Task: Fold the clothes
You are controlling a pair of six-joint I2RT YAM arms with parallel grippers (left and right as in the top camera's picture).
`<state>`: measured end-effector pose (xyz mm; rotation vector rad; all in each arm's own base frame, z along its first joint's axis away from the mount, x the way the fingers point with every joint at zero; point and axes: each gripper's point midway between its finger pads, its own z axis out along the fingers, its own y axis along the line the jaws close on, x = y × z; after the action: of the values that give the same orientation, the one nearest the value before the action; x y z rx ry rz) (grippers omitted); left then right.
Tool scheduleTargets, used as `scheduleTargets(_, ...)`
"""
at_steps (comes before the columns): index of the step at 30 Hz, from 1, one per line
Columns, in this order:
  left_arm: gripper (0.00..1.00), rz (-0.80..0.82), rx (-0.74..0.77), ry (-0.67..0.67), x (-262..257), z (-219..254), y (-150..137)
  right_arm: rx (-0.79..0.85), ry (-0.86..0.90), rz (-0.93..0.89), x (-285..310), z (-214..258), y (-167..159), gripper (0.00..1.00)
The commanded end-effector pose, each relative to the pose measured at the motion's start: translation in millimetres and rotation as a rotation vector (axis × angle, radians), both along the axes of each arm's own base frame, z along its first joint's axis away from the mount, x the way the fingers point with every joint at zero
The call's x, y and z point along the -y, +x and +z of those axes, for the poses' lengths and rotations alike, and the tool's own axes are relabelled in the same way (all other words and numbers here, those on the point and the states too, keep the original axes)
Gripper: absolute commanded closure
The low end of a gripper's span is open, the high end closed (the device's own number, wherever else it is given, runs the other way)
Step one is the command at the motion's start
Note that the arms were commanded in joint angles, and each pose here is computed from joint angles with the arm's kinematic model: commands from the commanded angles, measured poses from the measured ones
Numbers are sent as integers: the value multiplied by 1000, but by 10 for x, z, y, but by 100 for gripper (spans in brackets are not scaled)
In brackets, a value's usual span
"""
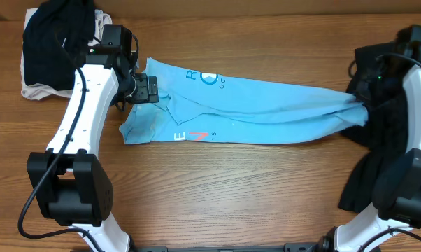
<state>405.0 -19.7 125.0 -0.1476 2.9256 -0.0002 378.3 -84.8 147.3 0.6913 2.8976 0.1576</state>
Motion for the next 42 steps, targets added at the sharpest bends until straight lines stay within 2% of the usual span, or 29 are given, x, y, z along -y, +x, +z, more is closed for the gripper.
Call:
scheduleTargets(1, 0, -14, 29, 40, -88, 100, 54, 23, -9, 98, -349, 104, 84, 96)
scheduleTargets(11, 0, -10, 79, 96, -181, 138, 172, 146, 22, 290, -1682, 142, 360, 96)
scheduleTargets(18, 0, -8, 102, 94, -177, 153, 225, 190, 40, 416, -2433, -35, 414, 96)
scheduleTargets(25, 0, -8, 113, 94, -176, 161, 251, 140, 95, 494, -2939, -439, 382, 96)
scheduleTargets(35, 0, -10, 136, 92, -170, 179, 304, 200, 276, 583, -3456, -290, 347, 96)
scheduleTargets(39, 0, -13, 146, 92, -168, 187, 328, 206, 293, 597, -3540, -272, 320, 96)
scheduleTargets(40, 0, -14, 146, 91, -168, 188, 329, 206, 293, 600, -3553, -272, 313, 85)
scheduleTargets(42, 0, -14, 146, 91, -168, 188, 329, 203, 300, 607, -3569, -270, 298, 43)
